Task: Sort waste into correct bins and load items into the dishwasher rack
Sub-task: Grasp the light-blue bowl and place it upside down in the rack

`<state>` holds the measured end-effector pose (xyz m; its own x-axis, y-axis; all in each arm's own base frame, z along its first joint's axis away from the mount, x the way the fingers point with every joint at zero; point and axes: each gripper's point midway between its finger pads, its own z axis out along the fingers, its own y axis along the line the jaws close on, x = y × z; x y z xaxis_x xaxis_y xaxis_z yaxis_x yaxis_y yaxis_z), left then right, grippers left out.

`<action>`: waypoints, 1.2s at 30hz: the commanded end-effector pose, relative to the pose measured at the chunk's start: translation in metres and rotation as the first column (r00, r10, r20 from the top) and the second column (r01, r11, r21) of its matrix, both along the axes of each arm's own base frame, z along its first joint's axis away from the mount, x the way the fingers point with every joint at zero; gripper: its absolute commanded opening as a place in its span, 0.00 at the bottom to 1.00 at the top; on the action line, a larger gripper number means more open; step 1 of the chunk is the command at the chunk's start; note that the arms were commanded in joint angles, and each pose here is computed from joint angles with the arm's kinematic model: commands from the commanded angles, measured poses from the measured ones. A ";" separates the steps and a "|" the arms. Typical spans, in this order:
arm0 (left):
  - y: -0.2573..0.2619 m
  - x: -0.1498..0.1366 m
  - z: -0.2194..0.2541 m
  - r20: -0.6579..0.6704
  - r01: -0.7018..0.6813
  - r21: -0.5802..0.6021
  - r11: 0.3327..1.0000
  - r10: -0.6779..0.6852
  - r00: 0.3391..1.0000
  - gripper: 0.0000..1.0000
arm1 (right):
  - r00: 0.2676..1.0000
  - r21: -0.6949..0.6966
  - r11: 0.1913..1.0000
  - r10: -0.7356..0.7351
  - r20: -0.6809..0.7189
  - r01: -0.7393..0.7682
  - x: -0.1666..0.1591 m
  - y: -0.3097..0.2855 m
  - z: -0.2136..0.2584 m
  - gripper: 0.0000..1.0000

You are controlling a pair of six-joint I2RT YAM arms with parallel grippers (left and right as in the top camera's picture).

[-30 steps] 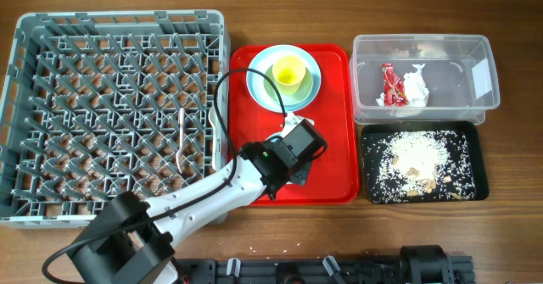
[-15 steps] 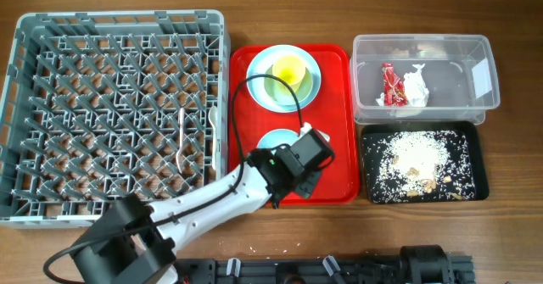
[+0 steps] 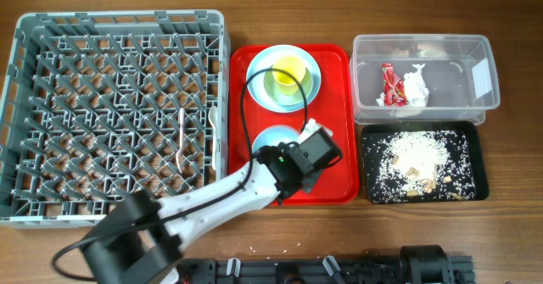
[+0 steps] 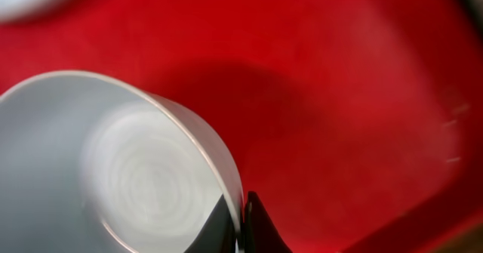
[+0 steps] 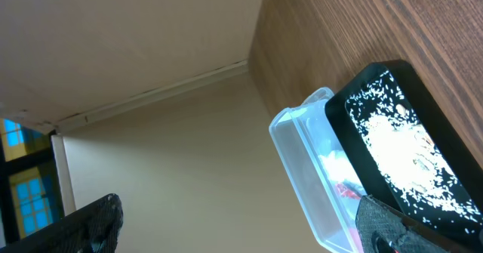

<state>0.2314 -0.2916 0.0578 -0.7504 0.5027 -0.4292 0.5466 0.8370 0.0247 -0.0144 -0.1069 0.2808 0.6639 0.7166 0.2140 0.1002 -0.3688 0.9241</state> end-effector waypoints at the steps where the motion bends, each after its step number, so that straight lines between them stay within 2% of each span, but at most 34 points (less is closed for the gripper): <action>1: -0.027 0.034 0.141 0.159 -0.004 -0.286 0.958 0.052 0.986 0.04 | 1.000 0.000 1.000 -0.015 0.000 0.015 0.000 -0.002 0.002 1.00; 4: -0.004 0.064 0.240 0.126 0.004 -0.497 0.868 0.068 0.990 0.04 | 1.000 0.000 1.000 -0.015 0.000 0.015 0.000 -0.002 0.002 1.00; 7: 0.040 0.094 0.278 0.026 -0.001 -0.688 0.725 0.026 0.999 0.04 | 1.000 0.000 1.000 -0.015 0.000 0.015 0.000 -0.002 0.002 1.00; 10: 0.101 0.126 0.282 -0.105 -0.088 -0.820 0.566 0.003 0.994 0.04 | 1.000 0.000 1.000 -0.015 0.000 0.015 0.000 -0.002 0.002 1.00; 11: 0.128 0.140 0.278 -0.172 -0.133 -0.874 0.467 -0.041 0.984 0.04 | 1.000 0.000 1.000 -0.015 0.000 0.015 0.000 -0.002 0.002 1.00; 13: 0.160 0.161 0.263 -0.241 -0.193 -0.924 0.331 -0.111 0.964 0.04 | 1.000 0.000 1.000 -0.015 0.001 0.015 0.000 -0.002 0.002 1.00; 14: 0.175 0.173 0.250 -0.313 -0.270 -0.935 0.228 -0.178 0.933 0.04 | 1.000 0.000 1.000 -0.015 0.000 0.015 0.000 -0.002 0.002 1.00; 15: 0.190 0.188 0.233 -0.373 -0.344 -0.926 0.156 -0.226 0.900 0.04 | 1.000 0.000 1.000 -0.015 0.000 0.015 0.000 -0.002 0.002 1.00; 17: 0.208 0.215 0.189 -0.460 -0.442 -0.888 0.126 -0.207 0.864 0.04 | 1.000 0.000 1.000 -0.015 0.001 0.015 0.000 -0.002 0.002 1.00; 19: 0.218 0.231 0.154 -0.488 -0.474 -0.873 0.115 -0.195 0.851 0.04 | 1.000 0.000 1.000 -0.015 0.000 0.015 0.000 -0.002 0.002 1.00; 22: 0.240 0.250 0.105 -0.554 -0.543 -0.831 0.116 -0.103 0.826 0.04 | 1.000 0.000 1.000 -0.015 0.000 0.015 0.000 -0.002 0.002 1.00; 25: 0.264 0.259 0.086 -0.582 -0.578 -0.807 0.119 0.001 0.813 0.05 | 1.000 -0.001 1.000 -0.015 0.000 0.015 0.000 -0.002 0.002 1.00; 26: 0.272 0.261 0.087 -0.571 -0.569 -0.815 0.115 0.019 0.821 0.40 | 1.000 0.000 1.000 -0.015 0.001 0.015 0.000 -0.002 0.002 1.00; 27: 0.284 0.263 0.087 -0.558 -0.559 -0.822 0.108 0.045 0.829 1.00 | 1.000 0.000 1.000 -0.015 0.000 0.015 0.000 -0.002 0.002 1.00; 32: 0.319 0.269 0.087 -0.549 -0.575 -0.810 0.117 0.194 0.813 1.00 | 1.000 0.000 1.000 -0.015 0.001 0.015 0.000 -0.002 0.002 1.00; 36: 0.331 0.265 0.142 -0.455 -0.535 -0.825 0.183 0.348 0.820 1.00 | 1.000 0.000 1.000 -0.015 0.000 0.015 0.000 -0.002 0.002 1.00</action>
<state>0.4989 0.0300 0.1453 -0.8514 -0.5194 -0.0733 -0.0624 0.2390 -0.9690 -0.0142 -0.1069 0.2809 0.6641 0.7166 0.2132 0.1013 -0.3688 0.9240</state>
